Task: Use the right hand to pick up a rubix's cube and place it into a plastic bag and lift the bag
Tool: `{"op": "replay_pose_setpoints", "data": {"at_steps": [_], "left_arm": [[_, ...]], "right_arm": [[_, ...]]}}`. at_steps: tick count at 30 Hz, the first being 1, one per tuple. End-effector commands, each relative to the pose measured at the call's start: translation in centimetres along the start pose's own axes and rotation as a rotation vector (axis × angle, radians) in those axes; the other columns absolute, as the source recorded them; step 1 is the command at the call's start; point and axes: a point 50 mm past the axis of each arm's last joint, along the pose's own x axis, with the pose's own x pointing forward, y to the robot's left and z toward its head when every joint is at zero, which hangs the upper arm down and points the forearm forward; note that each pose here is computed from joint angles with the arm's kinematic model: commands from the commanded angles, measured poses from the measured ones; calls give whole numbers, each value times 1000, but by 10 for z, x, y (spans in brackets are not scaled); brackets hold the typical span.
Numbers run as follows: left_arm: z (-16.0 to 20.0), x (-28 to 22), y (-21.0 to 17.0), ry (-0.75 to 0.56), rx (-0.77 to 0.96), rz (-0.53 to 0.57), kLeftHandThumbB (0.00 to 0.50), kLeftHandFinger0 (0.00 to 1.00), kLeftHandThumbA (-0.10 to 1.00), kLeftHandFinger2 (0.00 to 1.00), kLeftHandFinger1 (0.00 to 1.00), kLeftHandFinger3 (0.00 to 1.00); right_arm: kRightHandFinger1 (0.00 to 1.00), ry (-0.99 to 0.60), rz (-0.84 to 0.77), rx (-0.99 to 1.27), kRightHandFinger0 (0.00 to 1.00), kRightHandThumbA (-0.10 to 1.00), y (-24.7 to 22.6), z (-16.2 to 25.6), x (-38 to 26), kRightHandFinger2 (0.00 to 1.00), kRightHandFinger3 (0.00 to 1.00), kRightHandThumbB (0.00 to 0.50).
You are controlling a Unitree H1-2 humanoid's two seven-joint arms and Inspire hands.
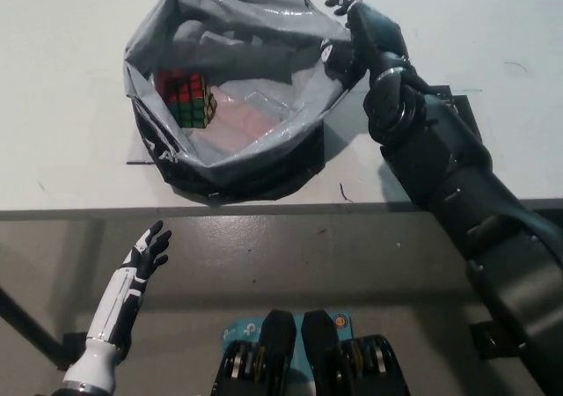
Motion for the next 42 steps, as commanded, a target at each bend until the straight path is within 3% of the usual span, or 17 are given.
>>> {"op": "replay_pose_setpoints", "data": {"at_steps": [1,9,14,17,19,21,22,23,26,28,30,31,33,34,36,37,42], "left_arm": [[11,4,4,-60,7,-21,195,1000,1000,1000,1000,1000],[10,1,3,-51,-5,-18,191,1000,1000,1000,1000,1000],[10,2,4,-56,-3,-20,191,1000,1000,1000,1000,1000],[10,1,4,-47,-8,-17,199,1000,1000,1000,1000,1000],[10,1,4,-45,-15,-17,207,1000,1000,1000,1000,1000],[10,1,4,-45,-22,-15,207,1000,1000,1000,1000,1000],[10,1,3,-46,-24,-13,209,1000,1000,1000,1000,1000],[10,1,3,-46,-22,-12,210,998,1000,1000,1000,1000],[10,1,4,-49,-22,-11,204,979,1000,1000,1000,1000],[11,1,4,-51,-22,-11,202,964,1000,1000,1000,1000],[11,2,4,-50,-25,-9,212,955,1000,1000,1000,1000],[11,2,4,-51,-29,-8,204,950,1000,1000,1000,1000],[12,3,4,-52,-33,-7,203,948,1000,1000,1000,1000],[12,3,4,-53,-37,-5,194,938,1000,1000,1000,1000],[12,3,4,-58,-38,-4,182,916,1000,1000,1000,1000],[12,4,5,-59,-40,-5,189,915,1000,1000,1000,1000],[13,5,5,-57,-46,-7,198,917,1000,1000,1000,1000]], "right_arm": [[144,-175,-225,123,3,263,-43,55,15,370,281,327],[167,-189,-221,217,0,286,-60,66,15,400,253,288],[210,-142,-176,306,0,3,-68,65,17,471,247,208],[289,-79,-107,444,0,-49,-74,60,18,602,379,177],[270,-16,-57,648,0,-88,-79,58,19,606,570,157],[259,14,-10,907,0,-100,-81,57,20,641,599,141],[254,37,9,1034,0,-100,-83,56,20,633,689,153],[123,86,32,1258,0,-100,-88,57,22,528,678,144],[6,122,66,1531,0,-100,-98,66,23,476,624,100],[0,104,104,1638,0,-100,-105,73,24,463,472,79],[40,77,129,1764,0,-100,-119,85,25,555,296,137],[44,68,132,1816,0,-100,-126,92,25,570,564,144],[33,64,134,1846,0,-100,-131,97,25,552,596,146],[52,7,159,1905,0,-100,-150,116,23,584,680,95],[71,-49,175,1959,0,-100,-169,134,20,616,422,66],[149,-96,184,2001,0,-100,-184,148,18,639,478,57],[205,-218,202,2039,0,-100,-232,191,11,676,1000,54]]}}
